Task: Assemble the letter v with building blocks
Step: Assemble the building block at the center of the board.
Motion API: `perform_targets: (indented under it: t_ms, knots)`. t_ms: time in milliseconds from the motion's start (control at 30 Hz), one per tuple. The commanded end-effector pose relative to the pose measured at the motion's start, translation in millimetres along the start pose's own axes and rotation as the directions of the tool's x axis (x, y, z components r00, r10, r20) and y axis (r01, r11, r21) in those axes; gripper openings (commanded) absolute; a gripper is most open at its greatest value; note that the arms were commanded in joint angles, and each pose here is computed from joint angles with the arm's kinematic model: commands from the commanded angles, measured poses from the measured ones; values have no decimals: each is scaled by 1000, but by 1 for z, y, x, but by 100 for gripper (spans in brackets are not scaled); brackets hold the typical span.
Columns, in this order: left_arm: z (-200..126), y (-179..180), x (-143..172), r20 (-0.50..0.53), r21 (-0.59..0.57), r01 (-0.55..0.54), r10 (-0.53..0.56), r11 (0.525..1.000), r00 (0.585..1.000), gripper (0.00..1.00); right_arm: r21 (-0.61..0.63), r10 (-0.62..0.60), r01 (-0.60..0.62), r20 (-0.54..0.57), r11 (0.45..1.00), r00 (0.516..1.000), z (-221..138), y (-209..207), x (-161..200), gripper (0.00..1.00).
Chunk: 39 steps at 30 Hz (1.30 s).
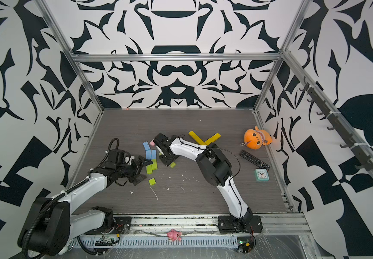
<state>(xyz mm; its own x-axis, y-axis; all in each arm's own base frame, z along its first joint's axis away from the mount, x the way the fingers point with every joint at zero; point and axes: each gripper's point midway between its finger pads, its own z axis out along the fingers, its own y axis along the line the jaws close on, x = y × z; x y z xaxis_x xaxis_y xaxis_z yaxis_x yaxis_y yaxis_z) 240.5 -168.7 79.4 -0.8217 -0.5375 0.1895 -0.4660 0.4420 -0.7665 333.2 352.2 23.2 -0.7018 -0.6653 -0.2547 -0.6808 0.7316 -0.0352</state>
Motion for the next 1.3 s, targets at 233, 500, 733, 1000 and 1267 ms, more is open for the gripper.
perform_targets:
  t_ms: [233, 500, 733, 1000, 1267]
  knots:
    - [-1, 6, 3, -4, -14, 6, -6, 1000, 1000, 99, 31, -3, 6, -101, 1000, 995, 25, -9, 22, 50]
    - [0, 7, 3, -4, -16, 7, -7, 1000, 1000, 99, 29, -6, 9, -102, 1000, 995, 27, -9, 21, 50]
    - [-1, 6, 3, 0, -15, 6, -6, 1000, 1000, 99, 33, -10, 13, -103, 999, 995, 28, -10, 20, 50]
    - [-1, 5, 3, 1, -12, 4, -4, 1000, 1000, 99, 38, -12, 16, -103, 999, 995, 28, -12, 18, 50]
    - [-1, 4, 3, -1, -13, 4, -4, 1000, 1000, 99, 48, -14, 20, -108, 999, 994, 30, -13, 17, 50]
